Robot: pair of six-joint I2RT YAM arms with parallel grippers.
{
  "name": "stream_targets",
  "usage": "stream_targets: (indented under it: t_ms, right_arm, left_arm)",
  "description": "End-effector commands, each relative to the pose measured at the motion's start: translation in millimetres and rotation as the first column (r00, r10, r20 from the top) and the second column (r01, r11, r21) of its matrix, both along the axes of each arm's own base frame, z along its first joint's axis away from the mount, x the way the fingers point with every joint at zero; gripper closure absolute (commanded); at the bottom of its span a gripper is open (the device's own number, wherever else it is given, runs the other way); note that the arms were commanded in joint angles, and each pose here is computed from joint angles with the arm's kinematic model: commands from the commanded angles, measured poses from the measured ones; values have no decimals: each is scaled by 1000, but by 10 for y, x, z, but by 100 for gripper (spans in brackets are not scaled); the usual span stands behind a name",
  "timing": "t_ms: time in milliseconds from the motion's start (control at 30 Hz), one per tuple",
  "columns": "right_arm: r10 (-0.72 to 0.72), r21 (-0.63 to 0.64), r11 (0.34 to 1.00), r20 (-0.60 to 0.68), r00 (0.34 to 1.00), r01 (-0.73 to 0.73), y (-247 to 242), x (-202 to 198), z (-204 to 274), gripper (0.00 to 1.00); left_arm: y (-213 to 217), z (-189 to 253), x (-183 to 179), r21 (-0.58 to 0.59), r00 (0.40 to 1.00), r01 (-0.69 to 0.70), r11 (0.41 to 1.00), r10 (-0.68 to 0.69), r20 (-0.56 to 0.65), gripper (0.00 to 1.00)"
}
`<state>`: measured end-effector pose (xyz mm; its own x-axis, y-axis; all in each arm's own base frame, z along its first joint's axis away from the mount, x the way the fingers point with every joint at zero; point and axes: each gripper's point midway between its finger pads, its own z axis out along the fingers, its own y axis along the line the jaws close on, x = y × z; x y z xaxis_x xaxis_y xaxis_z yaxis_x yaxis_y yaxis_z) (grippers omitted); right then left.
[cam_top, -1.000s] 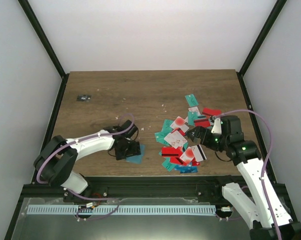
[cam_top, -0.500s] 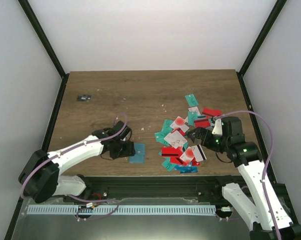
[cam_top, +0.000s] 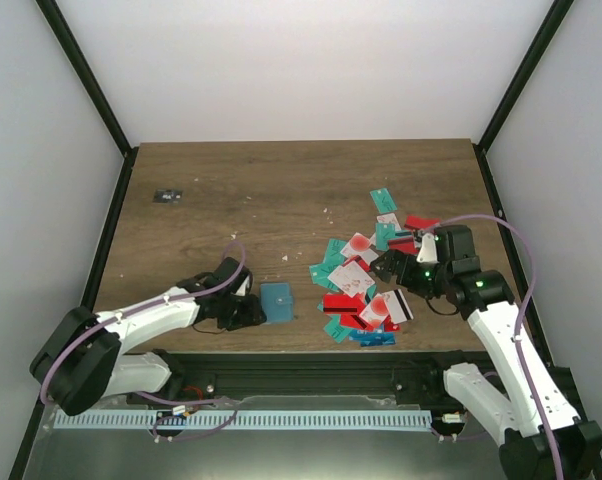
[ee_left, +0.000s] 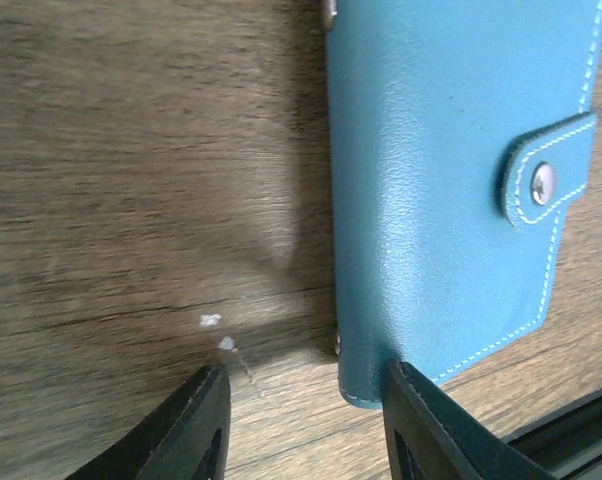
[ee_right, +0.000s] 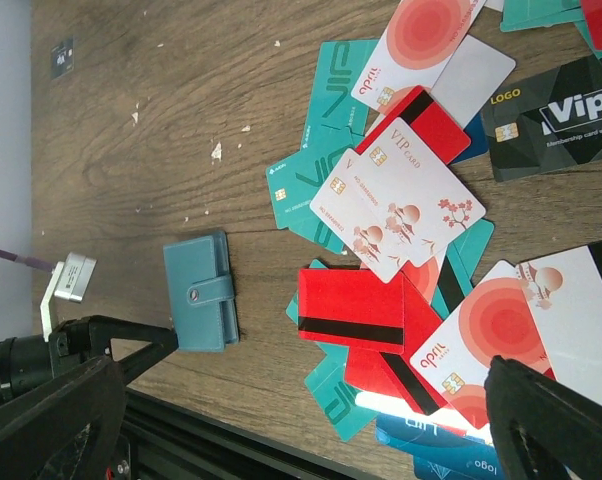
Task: Put the credit cards into the card holder
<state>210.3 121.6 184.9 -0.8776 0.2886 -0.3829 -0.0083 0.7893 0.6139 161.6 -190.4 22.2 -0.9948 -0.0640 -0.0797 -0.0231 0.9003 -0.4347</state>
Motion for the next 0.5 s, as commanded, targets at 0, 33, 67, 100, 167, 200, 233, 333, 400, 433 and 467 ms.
stream_targets:
  t_ms: [0,33,67,100,167,200,233,333,400,433,467]
  right_arm:
    - [39,19,999,46,998,-40,73,34,153,0]
    - [38,17,999,47,998,-38,68,36,150,0]
    - [36,14,999,44,998,-37,63,32,146,0]
    - [36,10,999,44,998,-37,59,30,142,0]
    - [32,6,999,41,999,-32,50,29,132,0]
    - [31,7,1000,39,999,-31,50,28,121,0]
    - [29,10,1000,35,999,-29,53,26,111,0]
    - [32,27,999,23,999,-33,76,20,95,0]
    - [37,29,999,25,999,-37,86,29,94,0]
    - [39,23,999,25,999,-39,83,36,86,0]
    - [39,16,999,26,999,-39,76,44,85,0]
  left_arm:
    - [-151,18,50,-92,999,31,995,-28,29,58]
    - [-172,8,52,-104,999,32,994,-30,27,59]
    - [-199,6,52,-117,999,37,992,-34,26,60]
    - [-221,5,54,-129,999,39,991,-36,25,60]
    - [-262,8,76,-149,999,41,988,-37,32,60]
    - [-276,6,85,-154,999,42,987,-38,31,59]
    - [-291,10,94,-157,999,44,987,-40,29,59]
    - [-328,35,103,-170,999,40,985,-38,17,54]
    - [-333,79,114,-177,999,30,984,-27,20,53]
    - [-328,106,120,-181,1000,20,983,-16,25,52]
    - [-319,123,123,-184,1000,11,983,-6,30,53]
